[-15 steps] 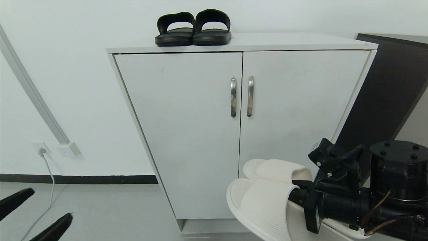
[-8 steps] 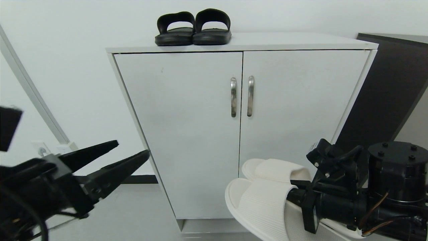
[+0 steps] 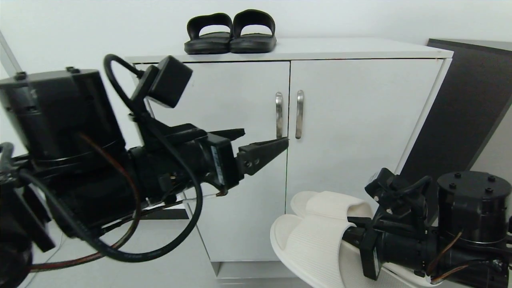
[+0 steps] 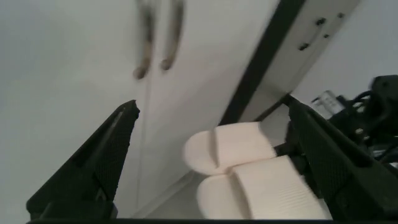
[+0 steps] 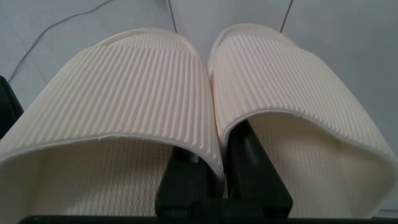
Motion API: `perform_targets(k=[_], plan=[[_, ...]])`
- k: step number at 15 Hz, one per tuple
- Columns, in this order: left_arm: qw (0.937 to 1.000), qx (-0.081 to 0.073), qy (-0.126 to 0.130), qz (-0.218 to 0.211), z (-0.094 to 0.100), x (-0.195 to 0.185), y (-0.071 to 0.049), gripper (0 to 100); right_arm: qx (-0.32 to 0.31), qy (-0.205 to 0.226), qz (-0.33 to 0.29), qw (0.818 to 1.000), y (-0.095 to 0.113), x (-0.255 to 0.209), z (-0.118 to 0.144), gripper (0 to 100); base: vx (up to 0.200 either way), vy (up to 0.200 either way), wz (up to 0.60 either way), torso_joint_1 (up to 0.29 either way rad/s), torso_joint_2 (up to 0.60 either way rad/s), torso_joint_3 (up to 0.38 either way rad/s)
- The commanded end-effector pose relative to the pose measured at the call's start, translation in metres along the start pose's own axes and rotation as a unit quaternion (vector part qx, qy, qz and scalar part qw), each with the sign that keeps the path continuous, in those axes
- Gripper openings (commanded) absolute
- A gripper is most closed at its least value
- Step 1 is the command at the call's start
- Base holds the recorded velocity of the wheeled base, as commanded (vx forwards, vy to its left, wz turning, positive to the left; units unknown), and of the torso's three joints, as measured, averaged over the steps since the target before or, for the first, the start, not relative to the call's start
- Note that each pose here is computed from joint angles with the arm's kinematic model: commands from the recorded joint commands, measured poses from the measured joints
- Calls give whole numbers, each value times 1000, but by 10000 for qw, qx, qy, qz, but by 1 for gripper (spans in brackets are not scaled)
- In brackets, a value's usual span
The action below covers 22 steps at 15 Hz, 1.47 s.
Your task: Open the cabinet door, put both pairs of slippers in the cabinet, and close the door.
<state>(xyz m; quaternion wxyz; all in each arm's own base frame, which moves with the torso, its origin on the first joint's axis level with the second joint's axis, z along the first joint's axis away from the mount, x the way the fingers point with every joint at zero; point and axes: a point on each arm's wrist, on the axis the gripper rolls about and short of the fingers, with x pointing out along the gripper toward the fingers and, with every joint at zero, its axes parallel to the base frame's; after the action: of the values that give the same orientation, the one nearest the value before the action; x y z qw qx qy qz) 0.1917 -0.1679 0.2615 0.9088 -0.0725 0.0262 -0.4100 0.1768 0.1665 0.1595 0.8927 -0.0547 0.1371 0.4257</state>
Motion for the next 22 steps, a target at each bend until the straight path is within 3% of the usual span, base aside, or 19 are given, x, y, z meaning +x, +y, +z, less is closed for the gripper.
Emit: perform_targets(k=[1, 6, 8, 10, 12, 22], plan=[[9995, -34, 217, -223, -8, 41, 4, 100, 2, 25, 2, 10000, 0, 1, -1, 0, 0, 0, 0, 0, 0, 0], [9986, -50, -1, -521, 3, 93, 8, 100, 8, 70, 3, 10000, 0, 1, -3, 0, 0, 0, 0, 0, 0, 0], [9965, -100, 84, -826, 11, 98, 7, 100, -2, 55, 3, 10000, 0, 1, -2, 0, 0, 0, 0, 0, 0, 0], [9926, -347, 134, -1160, 21, 99, 5, 100, 2, 78, 3, 10000, 0, 2, -3, 0, 0, 0, 0, 0, 0, 0], [9899, -424, 146, -1345, 23, 101, 7, 100, 2, 78, 3, 10000, 0, 2, -3, 0, 0, 0, 0, 0, 0, 0], [9966, -472, 205, -639, 10, 117, 31, 100, 0, 63, 3, 10000, 0, 2, -3, 0, 0, 0, 0, 0, 0, 0]])
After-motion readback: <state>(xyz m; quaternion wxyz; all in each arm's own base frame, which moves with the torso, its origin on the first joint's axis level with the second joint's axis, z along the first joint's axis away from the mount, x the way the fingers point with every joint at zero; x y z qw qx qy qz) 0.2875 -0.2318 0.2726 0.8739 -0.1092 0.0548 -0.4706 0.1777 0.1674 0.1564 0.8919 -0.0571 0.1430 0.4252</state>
